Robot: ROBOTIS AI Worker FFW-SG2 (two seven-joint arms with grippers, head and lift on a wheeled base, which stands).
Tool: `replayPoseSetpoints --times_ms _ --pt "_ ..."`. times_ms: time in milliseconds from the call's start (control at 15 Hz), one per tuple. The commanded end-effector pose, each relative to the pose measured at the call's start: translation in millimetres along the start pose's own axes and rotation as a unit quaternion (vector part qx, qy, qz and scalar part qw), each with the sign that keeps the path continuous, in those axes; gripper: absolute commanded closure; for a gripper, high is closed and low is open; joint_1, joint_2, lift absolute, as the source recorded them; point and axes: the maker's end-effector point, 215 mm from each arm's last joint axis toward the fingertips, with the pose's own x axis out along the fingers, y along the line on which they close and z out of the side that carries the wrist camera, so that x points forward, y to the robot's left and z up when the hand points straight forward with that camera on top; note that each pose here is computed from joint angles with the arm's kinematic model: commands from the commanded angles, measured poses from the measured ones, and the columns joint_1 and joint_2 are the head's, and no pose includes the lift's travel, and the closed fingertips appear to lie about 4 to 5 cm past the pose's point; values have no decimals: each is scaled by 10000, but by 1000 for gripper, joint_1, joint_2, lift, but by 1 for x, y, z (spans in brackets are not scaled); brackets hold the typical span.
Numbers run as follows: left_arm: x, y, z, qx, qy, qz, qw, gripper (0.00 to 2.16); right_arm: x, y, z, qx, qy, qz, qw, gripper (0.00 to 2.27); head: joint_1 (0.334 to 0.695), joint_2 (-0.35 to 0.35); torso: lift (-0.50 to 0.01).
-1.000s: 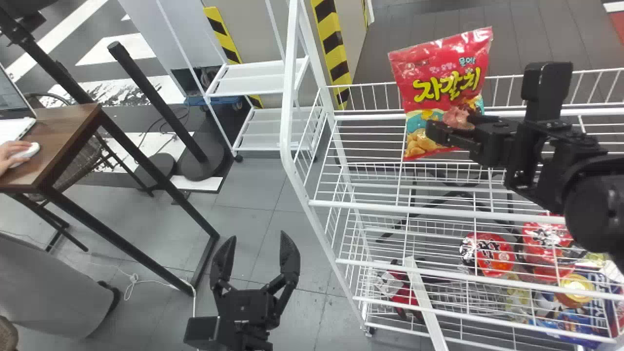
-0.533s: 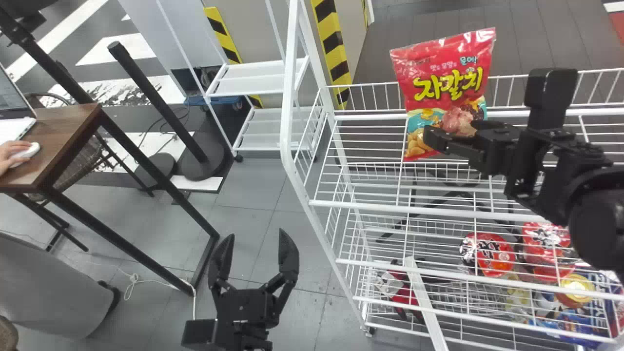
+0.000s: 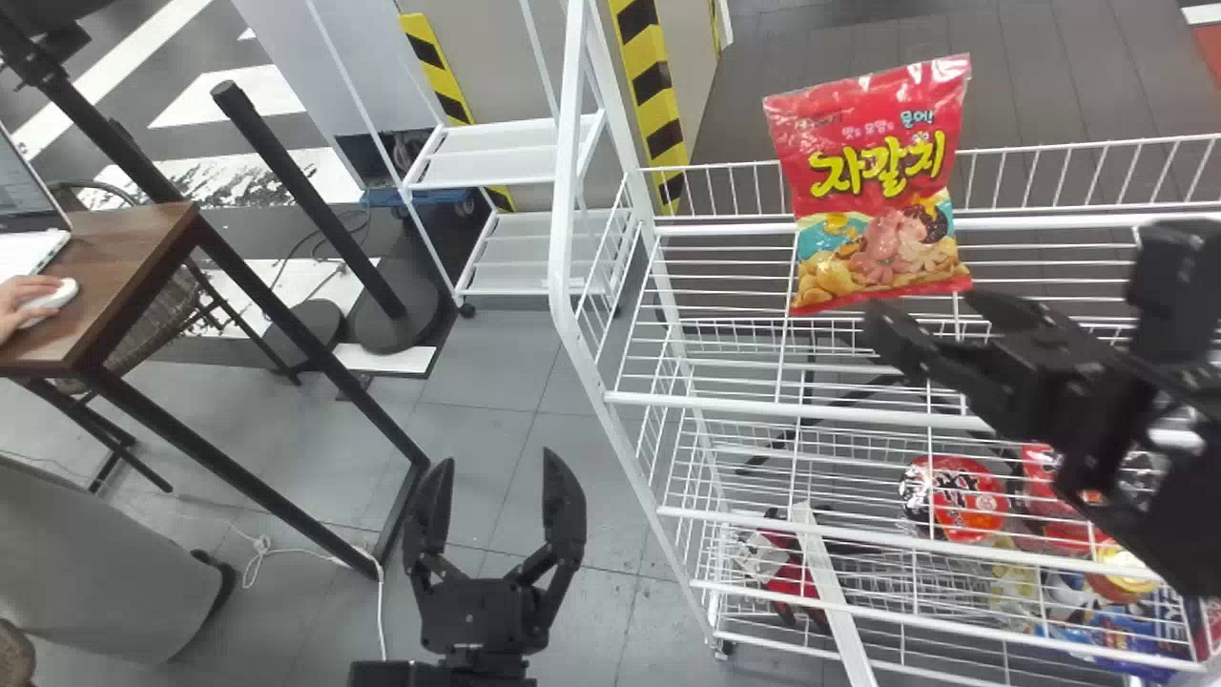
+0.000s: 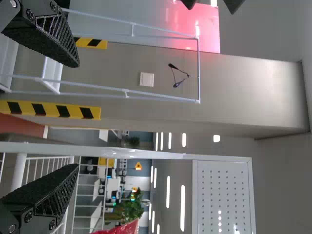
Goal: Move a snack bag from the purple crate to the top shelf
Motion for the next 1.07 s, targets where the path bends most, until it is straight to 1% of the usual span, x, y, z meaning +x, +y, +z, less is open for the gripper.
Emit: replayPoseSetpoints --times_ms 0,67,133,200,267,400,533,667,800,867,933,1000 --pt "-5 -15 -1 -91 40 -114 9999 87 -41 -29 -17 -124 -99 -306 9994 53 695 350 0" --pt "-8 -23 3 -130 27 -186 9997 87 -60 -44 -19 -193 -251 -481 9983 49 695 340 0" --pt "-11 -29 7 -153 17 -275 9995 87 -75 -53 -24 -187 -337 -548 9977 53 695 303 0" --pt "-15 -37 11 -199 7 -364 9991 87 -91 -62 -28 -225 -434 -633 9968 53 695 303 0" --pt "-21 -43 17 -228 -22 -461 9987 87 -105 -70 -35 -251 -450 -735 9960 56 695 256 0" --pt "-35 -61 28 -313 -76 -675 9972 87 -123 -84 -46 -256 -442 -828 9953 63 695 212 0" --pt "-49 -89 35 -425 -35 -953 9945 80 -137 -94 -50 -315 -486 -961 9937 66 695 149 0" --pt "-59 -125 40 -524 18 -1287 9903 80 -152 -109 -56 -393 -517 -1138 9914 73 695 96 0" --pt "-59 -152 28 -523 301 -1510 9867 83 -168 -122 -56 -574 -671 -1297 9876 76 695 27 0" --pt "-56 -160 19 -509 467 -1569 9852 87 -177 -129 -61 -604 -696 -1383 9861 76 695 -53 0" --pt "-53 -168 13 -492 559 -1622 9840 90 -184 -136 -67 -596 -645 -1464 9853 80 695 -88 0" --pt "-46 -182 9 -467 666 -1722 9817 90 -194 -142 -72 -610 -628 -1541 9842 80 695 -114 0"
